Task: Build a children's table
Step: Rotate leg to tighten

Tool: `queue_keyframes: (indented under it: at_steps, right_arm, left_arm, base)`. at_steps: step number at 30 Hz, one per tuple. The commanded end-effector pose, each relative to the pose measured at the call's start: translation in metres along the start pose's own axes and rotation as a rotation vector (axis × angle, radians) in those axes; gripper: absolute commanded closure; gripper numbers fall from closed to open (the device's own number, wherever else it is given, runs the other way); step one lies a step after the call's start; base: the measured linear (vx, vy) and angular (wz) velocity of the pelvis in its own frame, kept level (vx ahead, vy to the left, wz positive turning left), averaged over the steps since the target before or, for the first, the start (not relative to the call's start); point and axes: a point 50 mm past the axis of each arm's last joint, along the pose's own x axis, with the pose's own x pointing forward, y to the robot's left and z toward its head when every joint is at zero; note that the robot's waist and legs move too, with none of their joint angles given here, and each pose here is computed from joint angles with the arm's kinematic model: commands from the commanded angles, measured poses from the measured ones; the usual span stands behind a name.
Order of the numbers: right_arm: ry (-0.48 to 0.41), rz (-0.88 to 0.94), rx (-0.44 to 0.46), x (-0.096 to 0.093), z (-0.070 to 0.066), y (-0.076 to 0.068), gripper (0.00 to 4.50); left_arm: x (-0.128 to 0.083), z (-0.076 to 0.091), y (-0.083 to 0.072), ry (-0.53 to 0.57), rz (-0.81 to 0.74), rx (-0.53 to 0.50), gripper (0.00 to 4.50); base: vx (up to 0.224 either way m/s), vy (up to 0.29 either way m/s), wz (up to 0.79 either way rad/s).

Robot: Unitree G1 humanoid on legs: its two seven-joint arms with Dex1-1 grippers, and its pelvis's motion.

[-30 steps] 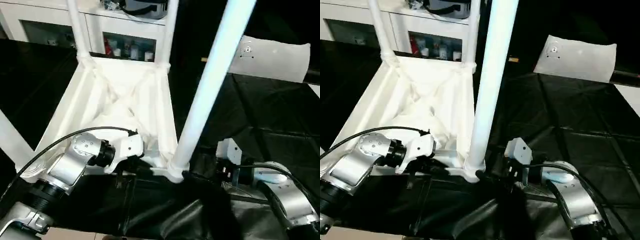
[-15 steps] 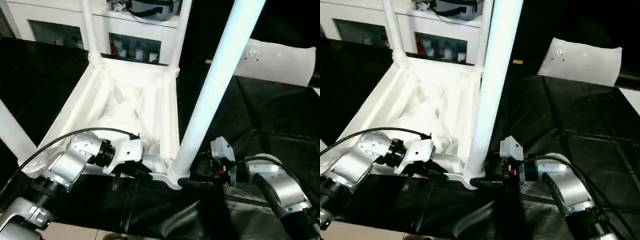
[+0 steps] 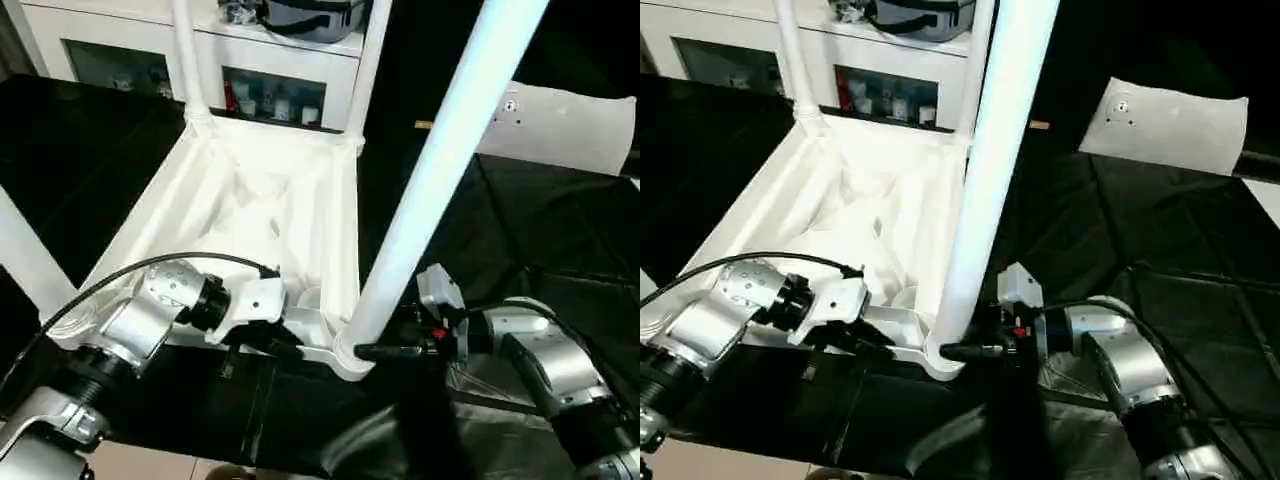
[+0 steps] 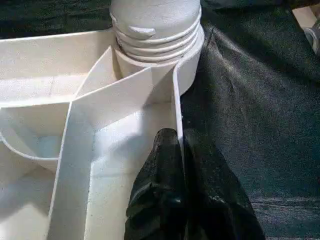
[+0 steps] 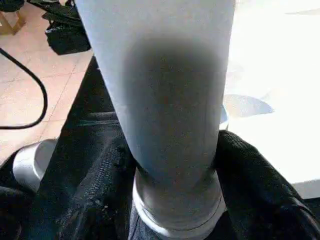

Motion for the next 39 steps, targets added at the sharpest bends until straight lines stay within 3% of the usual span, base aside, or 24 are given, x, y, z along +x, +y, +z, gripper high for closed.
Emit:
queue_keyframes:
  at_steps: [1, 10, 14, 16, 20, 24, 26, 30, 31, 35, 36, 38, 39]
  right_arm:
    - [0.011, 0.033, 0.016, 0.002, -0.004, 0.003, 2.36]
    - [-0.015, -0.003, 0.052, 0.008, -0.008, 0.008, 2.53]
    - [-0.033, -0.233, 0.076, 0.024, -0.018, 0.011, 2.54]
    - [-0.036, -0.266, 0.073, 0.027, -0.019, 0.012, 2.54]
    - [-0.07, -0.472, 0.216, 0.052, -0.025, 0.012, 2.55]
    - [-0.068, -0.643, 0.298, 0.072, -0.025, 0.005, 2.55]
    - [-0.076, -0.764, 0.362, 0.082, -0.024, -0.004, 2.55]
    - [-0.093, -0.861, 0.376, 0.093, -0.013, -0.011, 2.55]
    - [-0.136, -0.885, 0.403, 0.097, -0.005, -0.014, 2.55]
    - [-0.193, -0.863, 0.383, 0.097, 0.006, -0.012, 2.55]
    - [-0.197, -0.862, 0.372, 0.096, 0.007, -0.012, 2.2]
    - [-0.213, -0.868, 0.351, 0.085, 0.007, -0.013, 2.2]
    - [-0.214, -0.867, 0.322, 0.073, 0.006, -0.014, 1.97]
  left_arm:
    - [0.007, -0.005, -0.005, 0.06, -0.079, 0.012, 4.5]
    - [0.006, -0.004, 0.005, 0.002, 0.054, -0.025, 4.5]
    - [0.007, 0.002, 0.015, -0.064, 0.278, -0.124, 4.5]
    - [0.007, 0.003, 0.015, -0.075, 0.3, -0.143, 4.5]
    - [0.023, 0.019, 0.018, -0.192, 0.444, -0.279, 4.5]
    - [0.039, 0.031, 0.022, -0.243, 0.558, -0.354, 4.5]
    - [0.048, 0.04, 0.026, -0.271, 0.622, -0.396, 4.5]
    - [0.059, 0.052, 0.028, -0.284, 0.672, -0.423, 4.5]
    - [0.066, 0.057, 0.026, -0.278, 0.671, -0.421, 4.5]
    - [0.07, 0.057, 0.022, -0.247, 0.65, -0.408, 4.5]
    - [0.069, 0.056, 0.021, -0.242, 0.645, -0.408, 4.5]
    - [0.067, 0.046, 0.017, -0.187, 0.607, -0.382, 4.5]
    - [0.061, 0.036, 0.013, -0.146, 0.579, -0.37, 4.5]
  base:
    - [0.0, 0.0, 0.0]
    - [0.0, 0.0, 0.0]
    - [0.0, 0.0, 0.0]
    - [0.0, 0.0, 0.0]
    - [0.0, 0.0, 0.0]
    - [0.0, 0.0, 0.0]
    - [0.0, 0.0, 0.0]
    - [0.0, 0.0, 0.0]
    - [0.0, 0.0, 0.0]
    - [0.0, 0.0, 0.0]
    - [0.0, 0.0, 0.0]
    - [0.0, 0.0, 0.0]
    - [0.0, 0.0, 0.0]
